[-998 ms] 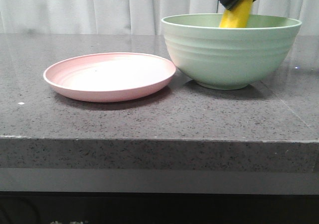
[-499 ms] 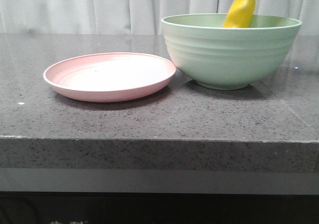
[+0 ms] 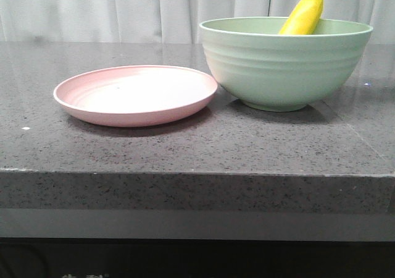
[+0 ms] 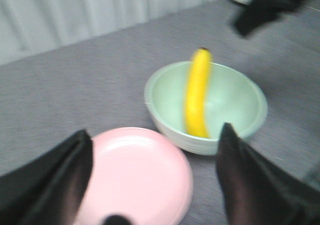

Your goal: Transfer banana from pink plate to green bowl

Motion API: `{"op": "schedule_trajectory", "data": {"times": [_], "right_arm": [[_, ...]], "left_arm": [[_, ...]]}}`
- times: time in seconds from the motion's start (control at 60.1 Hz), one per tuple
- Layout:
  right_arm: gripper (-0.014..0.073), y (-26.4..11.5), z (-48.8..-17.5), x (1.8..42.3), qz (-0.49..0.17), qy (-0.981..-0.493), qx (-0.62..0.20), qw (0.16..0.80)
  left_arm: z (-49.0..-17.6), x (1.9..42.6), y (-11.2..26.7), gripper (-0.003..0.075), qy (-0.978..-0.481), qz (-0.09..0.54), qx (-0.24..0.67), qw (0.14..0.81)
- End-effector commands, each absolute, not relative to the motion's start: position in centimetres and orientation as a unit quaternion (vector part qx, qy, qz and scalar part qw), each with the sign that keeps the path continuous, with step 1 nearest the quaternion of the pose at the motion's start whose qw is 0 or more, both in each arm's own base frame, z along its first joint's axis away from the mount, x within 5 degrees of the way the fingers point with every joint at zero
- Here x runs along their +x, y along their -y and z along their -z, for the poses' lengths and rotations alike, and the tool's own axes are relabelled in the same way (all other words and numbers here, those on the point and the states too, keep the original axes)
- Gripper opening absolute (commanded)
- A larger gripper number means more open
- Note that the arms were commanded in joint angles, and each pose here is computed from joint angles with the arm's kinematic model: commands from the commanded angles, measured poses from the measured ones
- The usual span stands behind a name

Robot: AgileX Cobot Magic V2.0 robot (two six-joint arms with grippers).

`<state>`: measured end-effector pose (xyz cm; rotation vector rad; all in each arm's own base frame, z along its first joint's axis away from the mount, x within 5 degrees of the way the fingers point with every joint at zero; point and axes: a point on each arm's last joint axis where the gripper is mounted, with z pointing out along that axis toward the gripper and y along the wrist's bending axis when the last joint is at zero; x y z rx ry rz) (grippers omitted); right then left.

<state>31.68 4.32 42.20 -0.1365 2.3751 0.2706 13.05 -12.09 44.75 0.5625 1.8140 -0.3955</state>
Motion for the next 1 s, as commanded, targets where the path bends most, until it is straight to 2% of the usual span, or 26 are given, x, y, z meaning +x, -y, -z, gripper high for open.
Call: {"op": "schedule_trajectory", "data": {"times": [0.0,0.05,0.083,0.116,0.166,0.233,0.383,0.582,0.798,0.981], "right_arm": [[0.0104,-3.8,-45.1,29.6,-0.097,-0.908,-0.044,0.405],[0.0026,-3.7,-45.2,29.1,-0.093,-0.911,-0.045,0.400],[-0.0031,-3.6,-45.3,28.7,-0.089,-0.913,-0.047,0.395],[-0.0069,-3.5,-45.4,28.4,-0.086,-0.915,-0.048,0.392],[-0.0065,-3.5,-45.6,27.9,-0.085,-0.916,-0.049,0.389],[-0.0059,-3.4,-46.1,27.1,-0.085,-0.915,-0.050,0.392],[-0.0059,-3.2,-46.8,24.3,-0.085,-0.900,-0.048,0.424],[-0.0059,-2.6,-45.2,18.9,-0.086,-0.872,-0.040,0.480],[-0.0059,-1.9,-40.6,12.1,-0.088,-0.834,-0.030,0.543],[-0.0059,-1.4,-36.3,7.0,-0.089,-0.788,-0.023,0.608]], "left_arm": [[-46.6,13.4,11.0,0.0308,-0.745,0.140,0.190,0.623],[-46.7,13.7,10.4,0.0225,-0.747,0.109,0.171,0.633],[-46.7,13.9,9.9,0.0127,-0.748,0.084,0.156,0.639],[-46.7,14.0,9.6,0.0071,-0.749,0.069,0.147,0.642],[-46.8,14.2,9.1,-0.0020,-0.751,0.046,0.130,0.646],[-46.8,14.2,8.6,-0.0018,-0.753,0.025,0.123,0.646],[-47.3,13.7,6.9,-0.0018,-0.751,0.023,0.093,0.654],[-46.9,13.6,4.7,-0.0018,-0.775,0.005,0.053,0.630],[-45.5,14.2,4.0,-0.0018,-0.802,0.028,0.054,0.594],[-41.3,14.2,3.2,-0.0018,-0.807,0.034,0.042,0.588]]}}
